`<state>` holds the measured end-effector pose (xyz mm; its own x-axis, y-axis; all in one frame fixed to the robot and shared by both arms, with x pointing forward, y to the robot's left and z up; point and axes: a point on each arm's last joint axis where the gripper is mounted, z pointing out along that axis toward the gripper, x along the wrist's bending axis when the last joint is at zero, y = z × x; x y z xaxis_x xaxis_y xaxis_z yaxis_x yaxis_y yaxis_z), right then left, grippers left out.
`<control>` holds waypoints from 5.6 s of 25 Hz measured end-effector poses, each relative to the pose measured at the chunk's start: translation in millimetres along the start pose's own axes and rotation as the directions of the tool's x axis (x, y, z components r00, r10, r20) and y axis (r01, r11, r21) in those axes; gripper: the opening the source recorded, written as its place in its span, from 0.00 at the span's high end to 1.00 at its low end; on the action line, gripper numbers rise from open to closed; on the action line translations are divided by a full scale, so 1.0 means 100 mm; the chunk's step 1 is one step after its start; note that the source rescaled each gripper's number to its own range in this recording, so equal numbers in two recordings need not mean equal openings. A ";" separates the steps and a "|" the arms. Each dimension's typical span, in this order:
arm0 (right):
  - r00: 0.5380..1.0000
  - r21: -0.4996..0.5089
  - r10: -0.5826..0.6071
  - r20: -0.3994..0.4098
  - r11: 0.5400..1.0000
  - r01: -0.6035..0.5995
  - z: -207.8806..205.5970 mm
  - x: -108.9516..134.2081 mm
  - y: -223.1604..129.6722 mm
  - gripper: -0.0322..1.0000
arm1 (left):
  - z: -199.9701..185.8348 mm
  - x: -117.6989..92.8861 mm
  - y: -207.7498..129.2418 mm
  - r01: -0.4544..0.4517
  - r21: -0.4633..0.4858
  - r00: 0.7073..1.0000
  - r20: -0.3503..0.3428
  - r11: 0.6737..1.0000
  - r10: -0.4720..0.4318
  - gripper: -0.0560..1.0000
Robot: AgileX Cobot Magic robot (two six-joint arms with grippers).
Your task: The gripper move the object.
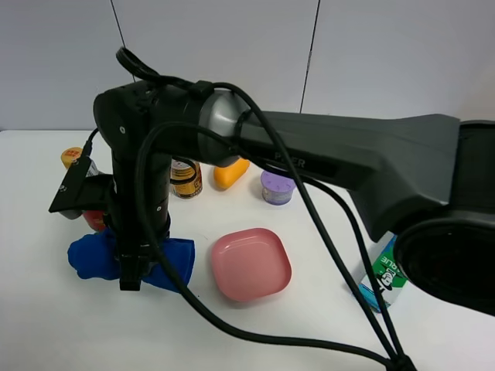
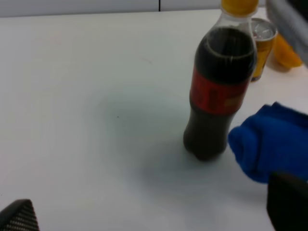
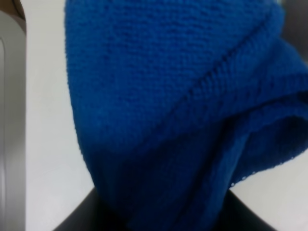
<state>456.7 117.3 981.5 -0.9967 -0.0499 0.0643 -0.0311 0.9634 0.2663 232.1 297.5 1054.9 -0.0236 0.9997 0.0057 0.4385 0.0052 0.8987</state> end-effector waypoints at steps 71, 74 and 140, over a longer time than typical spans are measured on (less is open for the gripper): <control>0.946 -0.378 0.171 0.275 0.924 -0.057 -2.21 0.81 -0.17 0.12 | 0.00 0.00 0.00 0.000 0.000 1.000 0.000 1.000 0.000 0.00; 0.839 -0.463 0.310 0.447 0.883 -0.079 -2.76 0.85 -0.48 0.12 | 0.00 0.00 0.00 0.000 0.000 1.000 0.000 1.000 0.000 0.00; -0.146 -0.909 0.962 0.228 0.157 -0.387 -1.61 2.48 -3.77 0.12 | 0.00 0.00 0.00 -0.001 0.000 1.000 -0.002 1.000 0.001 0.00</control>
<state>233.7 -300.6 1051.9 0.0989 0.9947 0.0272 0.4495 -0.0690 0.8906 232.1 297.6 1054.9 -0.0248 0.9997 0.0075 0.4386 0.0042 0.8987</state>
